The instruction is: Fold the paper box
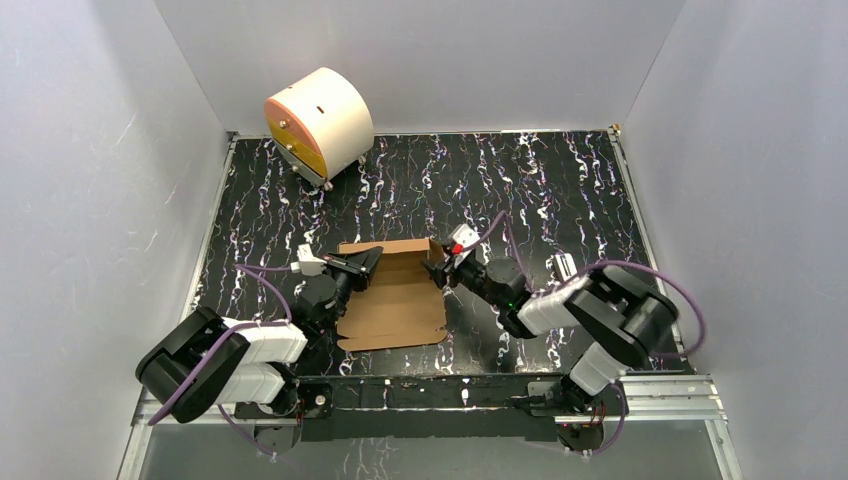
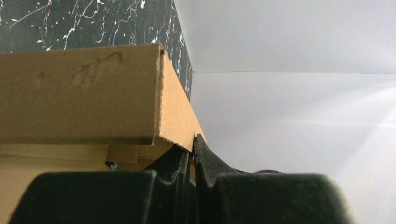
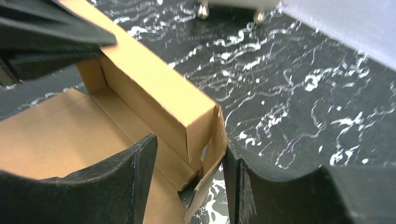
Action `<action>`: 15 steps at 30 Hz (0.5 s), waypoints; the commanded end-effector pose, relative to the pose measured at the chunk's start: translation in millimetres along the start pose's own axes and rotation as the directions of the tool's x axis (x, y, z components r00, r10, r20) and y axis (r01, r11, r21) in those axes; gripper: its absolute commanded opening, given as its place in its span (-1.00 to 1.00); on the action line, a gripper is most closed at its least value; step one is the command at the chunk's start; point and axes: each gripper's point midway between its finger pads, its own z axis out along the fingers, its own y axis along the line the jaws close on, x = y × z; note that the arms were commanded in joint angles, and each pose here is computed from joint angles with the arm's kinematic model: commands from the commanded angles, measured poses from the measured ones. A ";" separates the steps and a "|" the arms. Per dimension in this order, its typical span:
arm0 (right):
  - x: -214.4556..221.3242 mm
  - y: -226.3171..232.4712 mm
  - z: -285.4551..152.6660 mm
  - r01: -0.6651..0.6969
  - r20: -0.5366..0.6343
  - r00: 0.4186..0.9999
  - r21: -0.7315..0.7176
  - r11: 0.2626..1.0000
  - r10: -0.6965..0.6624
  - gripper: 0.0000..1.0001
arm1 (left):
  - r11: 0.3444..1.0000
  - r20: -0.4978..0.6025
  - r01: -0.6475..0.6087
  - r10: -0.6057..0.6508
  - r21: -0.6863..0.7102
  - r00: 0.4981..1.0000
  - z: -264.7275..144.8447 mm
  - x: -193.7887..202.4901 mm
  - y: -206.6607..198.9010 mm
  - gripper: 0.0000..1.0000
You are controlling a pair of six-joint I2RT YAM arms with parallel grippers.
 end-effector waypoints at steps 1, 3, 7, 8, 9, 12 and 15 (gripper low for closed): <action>-52.3 -1.1 -12.2 0.093 0.096 0.992 -0.057 0.994 -0.088 0.26 | 0.996 0.041 -0.080 0.081 -0.046 0.996 -2.2 -7.6 15.5 -0.94; -59.3 -5.4 -20.8 0.111 0.086 0.991 -0.075 0.991 -0.104 0.27 | 0.996 0.044 -0.081 0.083 -0.048 0.996 -2.4 -8.4 16.1 -0.94; -62.3 -22.7 -37.0 0.130 0.052 0.991 -0.060 0.990 -0.127 0.28 | 0.996 0.047 -0.082 0.084 -0.048 0.995 -2.4 -9.0 15.6 -0.94; -60.6 -30.3 -40.4 0.132 0.040 0.991 -0.037 0.991 -0.131 0.27 | 0.995 0.047 -0.083 0.085 -0.046 0.995 -2.3 -8.9 14.8 -0.94; -56.6 -38.7 -44.6 0.130 0.027 0.991 -0.009 0.991 -0.130 0.27 | 0.995 0.047 -0.085 0.088 -0.045 0.995 -2.2 -9.1 14.4 -0.94; -51.4 -64.6 -53.4 0.103 0.008 0.995 0.078 0.992 -0.104 0.23 | 0.995 0.045 -0.090 0.092 -0.043 0.995 -2.4 -8.7 13.6 -0.94; -44.8 -85.2 -53.6 0.094 -0.019 0.996 0.126 0.987 -0.093 0.21 | 0.996 0.043 -0.086 0.088 -0.039 0.995 -2.5 -8.3 12.2 -0.94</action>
